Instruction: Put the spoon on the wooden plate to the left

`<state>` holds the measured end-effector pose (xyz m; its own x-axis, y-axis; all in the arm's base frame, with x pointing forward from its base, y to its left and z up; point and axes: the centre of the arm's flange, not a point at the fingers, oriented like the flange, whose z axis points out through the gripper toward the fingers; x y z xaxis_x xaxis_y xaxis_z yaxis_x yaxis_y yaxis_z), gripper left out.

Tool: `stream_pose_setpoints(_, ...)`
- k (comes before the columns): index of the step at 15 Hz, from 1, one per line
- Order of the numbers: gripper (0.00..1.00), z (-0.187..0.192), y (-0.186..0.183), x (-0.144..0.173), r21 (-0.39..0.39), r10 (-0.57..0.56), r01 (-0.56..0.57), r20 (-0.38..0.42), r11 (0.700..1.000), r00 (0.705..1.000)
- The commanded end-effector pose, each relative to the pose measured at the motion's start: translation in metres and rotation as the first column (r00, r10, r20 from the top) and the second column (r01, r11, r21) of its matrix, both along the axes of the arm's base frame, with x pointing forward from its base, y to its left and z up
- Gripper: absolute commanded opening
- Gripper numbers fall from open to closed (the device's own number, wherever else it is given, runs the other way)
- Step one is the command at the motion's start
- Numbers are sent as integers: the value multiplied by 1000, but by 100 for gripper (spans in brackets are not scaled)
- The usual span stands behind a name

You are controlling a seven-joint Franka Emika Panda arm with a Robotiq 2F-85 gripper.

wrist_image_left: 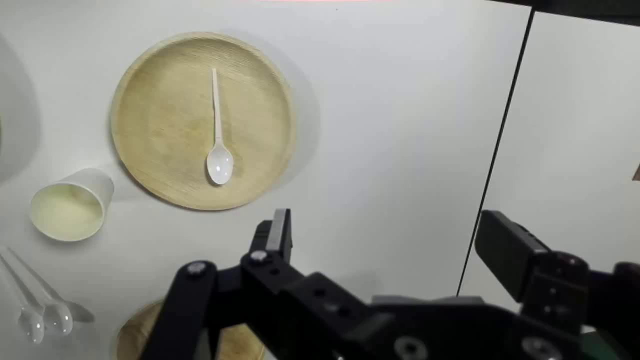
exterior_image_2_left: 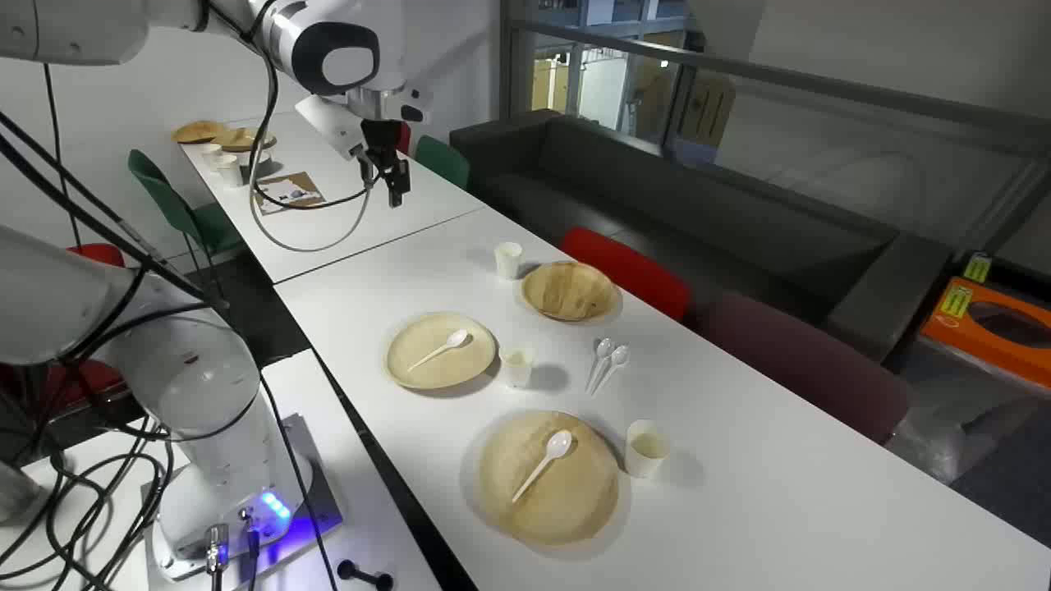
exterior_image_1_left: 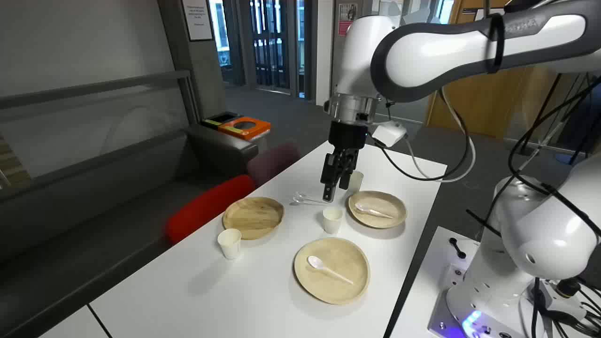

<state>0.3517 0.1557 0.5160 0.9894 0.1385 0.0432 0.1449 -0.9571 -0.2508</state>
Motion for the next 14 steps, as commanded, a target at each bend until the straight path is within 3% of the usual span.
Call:
stream_pose_setpoints(1, 100, 0, 0, 0, 0, 0, 0, -1, 1000, 1000)
stream_pose_setpoints(7, 100, 1, 0, 0, 1, 0, 0, 3, 1000, 1000)
stream_pose_setpoints(11, 100, 11, -13, 31, -115, 57, -51, 46, 992, 997)
stream_pose_setpoints(14, 100, 24, -40, 75, -243, 79, -62, 64, 968, 995)
